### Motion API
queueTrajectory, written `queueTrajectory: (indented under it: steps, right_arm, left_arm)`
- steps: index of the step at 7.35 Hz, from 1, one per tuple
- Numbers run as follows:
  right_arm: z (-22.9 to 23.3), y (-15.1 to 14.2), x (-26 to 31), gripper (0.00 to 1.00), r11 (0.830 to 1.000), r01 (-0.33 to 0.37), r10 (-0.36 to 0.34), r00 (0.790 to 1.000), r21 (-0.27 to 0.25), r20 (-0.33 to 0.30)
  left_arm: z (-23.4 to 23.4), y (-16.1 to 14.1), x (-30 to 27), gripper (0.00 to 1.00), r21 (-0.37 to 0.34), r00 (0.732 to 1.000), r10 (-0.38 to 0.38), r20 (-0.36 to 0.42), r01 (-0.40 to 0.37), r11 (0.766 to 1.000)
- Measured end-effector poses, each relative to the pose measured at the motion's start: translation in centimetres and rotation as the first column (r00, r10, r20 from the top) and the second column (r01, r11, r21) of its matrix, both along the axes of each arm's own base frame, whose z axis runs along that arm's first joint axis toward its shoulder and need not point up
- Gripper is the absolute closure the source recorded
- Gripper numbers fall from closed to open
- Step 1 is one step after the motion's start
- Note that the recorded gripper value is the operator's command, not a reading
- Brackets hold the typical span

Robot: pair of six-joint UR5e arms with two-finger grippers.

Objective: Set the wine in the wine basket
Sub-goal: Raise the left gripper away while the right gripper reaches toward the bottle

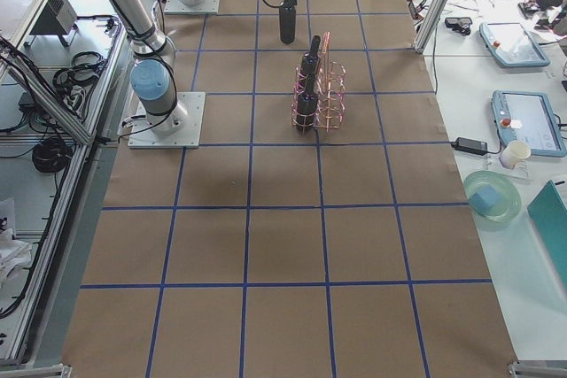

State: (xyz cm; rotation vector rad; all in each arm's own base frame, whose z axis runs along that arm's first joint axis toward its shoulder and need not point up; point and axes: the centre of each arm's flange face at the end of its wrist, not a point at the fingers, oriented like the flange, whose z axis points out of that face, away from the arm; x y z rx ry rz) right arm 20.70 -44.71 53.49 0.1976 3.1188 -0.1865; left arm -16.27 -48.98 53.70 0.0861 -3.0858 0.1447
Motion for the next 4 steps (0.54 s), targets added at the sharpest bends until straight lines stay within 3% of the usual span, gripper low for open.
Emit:
queueTrajectory:
  steps: [4]
  right_arm:
    - [-5.1, 0.9, 14.2, 0.0, 0.996, 0.09, -0.09, 0.996, -0.022, 0.024]
  left_arm:
    - [0.2, 1.6, 0.9, 0.0, 0.072, 0.992, -0.126, 0.023, 0.124, 0.99]
